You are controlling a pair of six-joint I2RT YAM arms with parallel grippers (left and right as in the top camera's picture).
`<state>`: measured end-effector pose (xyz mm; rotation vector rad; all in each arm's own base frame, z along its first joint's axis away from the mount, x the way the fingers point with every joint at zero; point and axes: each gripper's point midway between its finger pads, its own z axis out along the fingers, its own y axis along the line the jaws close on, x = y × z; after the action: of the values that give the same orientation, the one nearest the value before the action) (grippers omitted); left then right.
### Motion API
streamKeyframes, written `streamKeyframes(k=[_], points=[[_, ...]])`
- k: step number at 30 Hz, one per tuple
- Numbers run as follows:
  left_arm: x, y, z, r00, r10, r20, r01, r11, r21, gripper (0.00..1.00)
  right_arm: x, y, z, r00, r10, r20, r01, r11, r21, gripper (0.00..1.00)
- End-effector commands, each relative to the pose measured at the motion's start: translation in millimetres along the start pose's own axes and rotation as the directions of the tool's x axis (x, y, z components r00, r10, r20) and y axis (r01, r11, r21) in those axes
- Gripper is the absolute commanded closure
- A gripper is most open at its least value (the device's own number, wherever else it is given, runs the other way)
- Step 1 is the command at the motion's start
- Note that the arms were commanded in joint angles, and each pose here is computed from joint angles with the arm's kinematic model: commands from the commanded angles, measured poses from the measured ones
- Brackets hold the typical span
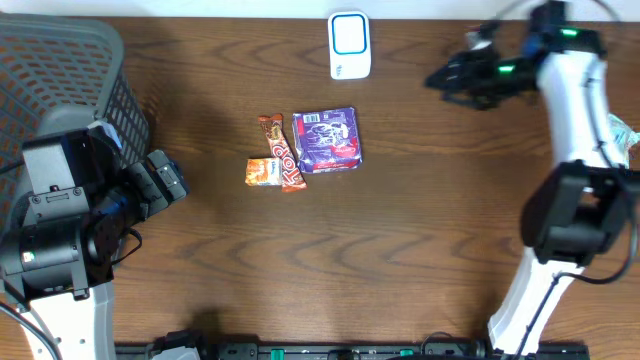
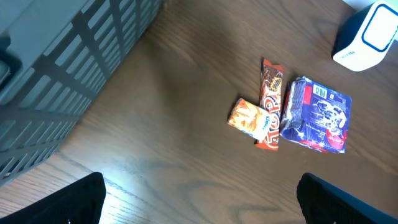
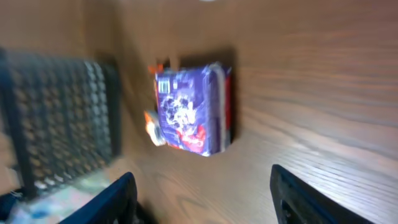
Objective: Scan the item barcode
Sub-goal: 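Reach the right gripper to the purple pack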
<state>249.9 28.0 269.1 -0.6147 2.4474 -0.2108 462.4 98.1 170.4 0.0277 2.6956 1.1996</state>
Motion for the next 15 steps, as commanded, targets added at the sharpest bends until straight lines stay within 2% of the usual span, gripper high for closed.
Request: streamKeyframes(k=[1,5,6,8,9,15], points=[[-3,1,-2,1.0,-0.006,0.012,0.006,1.0,-0.004,0.02,15,13,27,0.997,-0.057,-0.06,0.066,0.988,0.142,0.37],[-3,1,-2,1.0,-0.006,0.012,0.006,1.0,-0.004,0.02,32,35,64,0.988,-0.099,-0.116,0.123,0.965,0.231,0.32],[-3,1,-2,1.0,-0.006,0.012,0.006,1.0,-0.004,0.02,35,40,72,0.984,-0.124,-0.128,0.152,0.957,0.246,0.27],[-3,1,-2,1.0,-0.006,0.012,0.006,1.0,-0.004,0.02,40,46,84,0.975,-0.169,-0.145,0.205,0.936,0.287,0.06],[-3,1,-2,1.0,-0.006,0.012,0.006,1.0,-0.004,0.02,42,49,90,0.971,-0.184,-0.151,0.224,0.923,0.313,0.01],[-3,1,-2,1.0,-0.006,0.012,0.006,1.0,-0.004,0.02,58,63,110,0.974,-0.161,-0.158,0.21,0.901,0.38,0.01]])
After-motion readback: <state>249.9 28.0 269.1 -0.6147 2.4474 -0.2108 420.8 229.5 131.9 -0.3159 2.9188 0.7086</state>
